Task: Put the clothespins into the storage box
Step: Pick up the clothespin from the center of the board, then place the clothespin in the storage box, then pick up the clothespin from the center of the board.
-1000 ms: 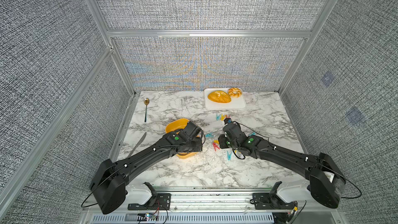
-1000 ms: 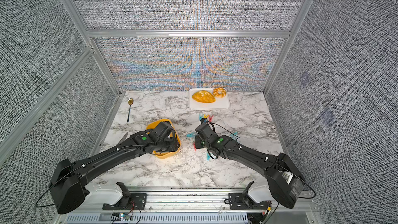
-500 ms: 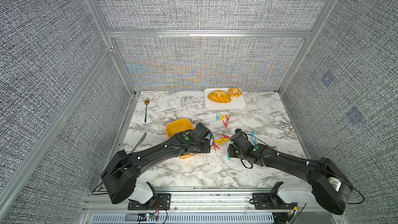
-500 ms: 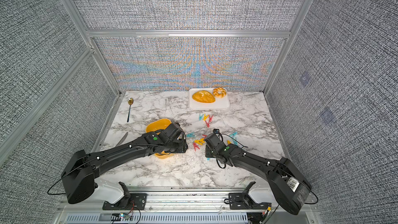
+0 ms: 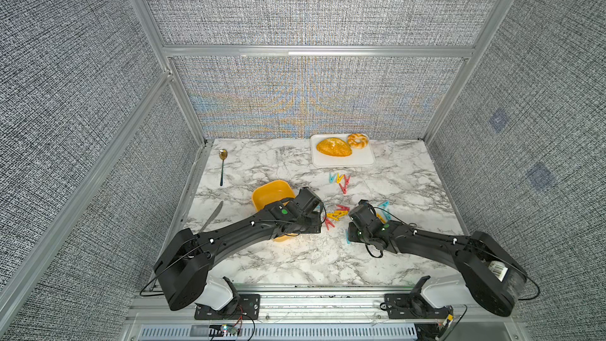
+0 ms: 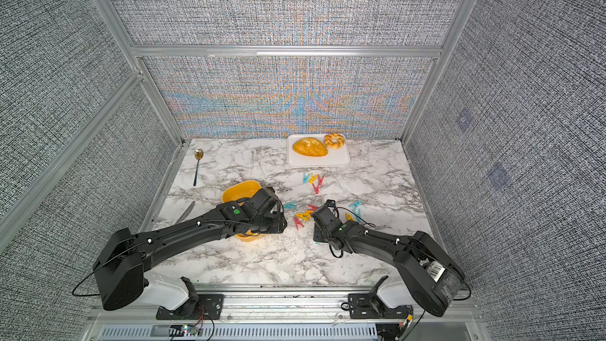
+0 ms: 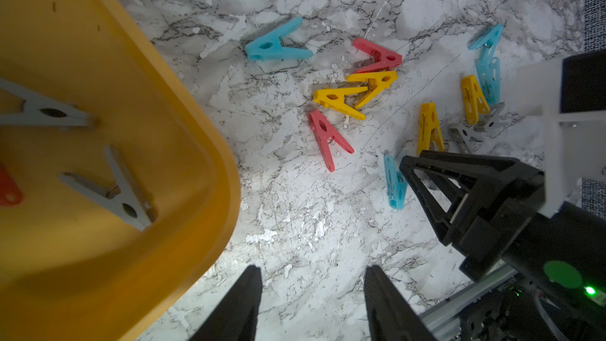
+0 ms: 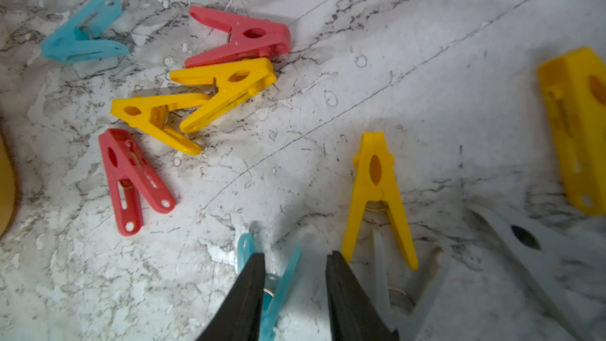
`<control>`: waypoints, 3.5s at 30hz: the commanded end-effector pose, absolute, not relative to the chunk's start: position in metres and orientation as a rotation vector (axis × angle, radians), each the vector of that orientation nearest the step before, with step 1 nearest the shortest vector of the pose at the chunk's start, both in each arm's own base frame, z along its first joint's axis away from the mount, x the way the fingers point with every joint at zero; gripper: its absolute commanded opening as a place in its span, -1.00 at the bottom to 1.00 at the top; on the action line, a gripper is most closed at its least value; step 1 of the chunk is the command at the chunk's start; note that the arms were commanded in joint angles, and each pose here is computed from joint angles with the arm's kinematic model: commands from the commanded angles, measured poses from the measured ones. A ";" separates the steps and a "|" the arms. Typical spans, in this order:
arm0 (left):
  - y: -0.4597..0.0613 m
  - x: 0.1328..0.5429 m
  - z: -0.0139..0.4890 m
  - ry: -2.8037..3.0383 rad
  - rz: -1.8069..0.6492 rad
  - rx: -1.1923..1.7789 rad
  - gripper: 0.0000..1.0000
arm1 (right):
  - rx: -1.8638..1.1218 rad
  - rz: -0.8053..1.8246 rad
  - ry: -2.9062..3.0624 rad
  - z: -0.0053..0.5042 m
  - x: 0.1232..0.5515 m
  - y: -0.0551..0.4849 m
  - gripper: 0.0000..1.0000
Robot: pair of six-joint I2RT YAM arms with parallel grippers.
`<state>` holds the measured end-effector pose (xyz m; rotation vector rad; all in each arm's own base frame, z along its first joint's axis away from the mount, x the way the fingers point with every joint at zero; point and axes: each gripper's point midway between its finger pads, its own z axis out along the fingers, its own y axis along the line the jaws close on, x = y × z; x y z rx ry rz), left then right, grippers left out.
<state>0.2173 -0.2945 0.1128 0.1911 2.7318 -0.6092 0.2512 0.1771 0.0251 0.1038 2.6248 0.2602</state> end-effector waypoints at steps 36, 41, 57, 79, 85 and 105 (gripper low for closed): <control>-0.209 0.219 0.143 2.630 -0.404 -0.011 0.14 | -0.137 0.686 2.433 0.135 0.298 0.289 -1.00; -0.172 0.215 0.159 2.549 -0.388 -0.125 0.19 | -0.274 0.796 2.385 0.164 0.309 0.351 -1.00; -0.168 0.208 0.159 2.564 -0.486 -0.150 0.25 | -0.404 0.782 2.292 0.193 0.331 0.397 -0.38; -0.259 0.228 0.116 2.682 -0.671 -0.075 0.14 | -0.319 0.460 2.574 0.072 0.280 0.253 -0.36; -0.251 0.223 0.111 2.685 -0.659 -0.097 0.17 | -0.361 0.465 2.624 0.048 0.267 0.261 -0.37; -0.233 0.215 0.112 2.677 -0.612 -0.111 0.21 | -0.408 0.301 2.658 0.022 0.276 0.273 -0.58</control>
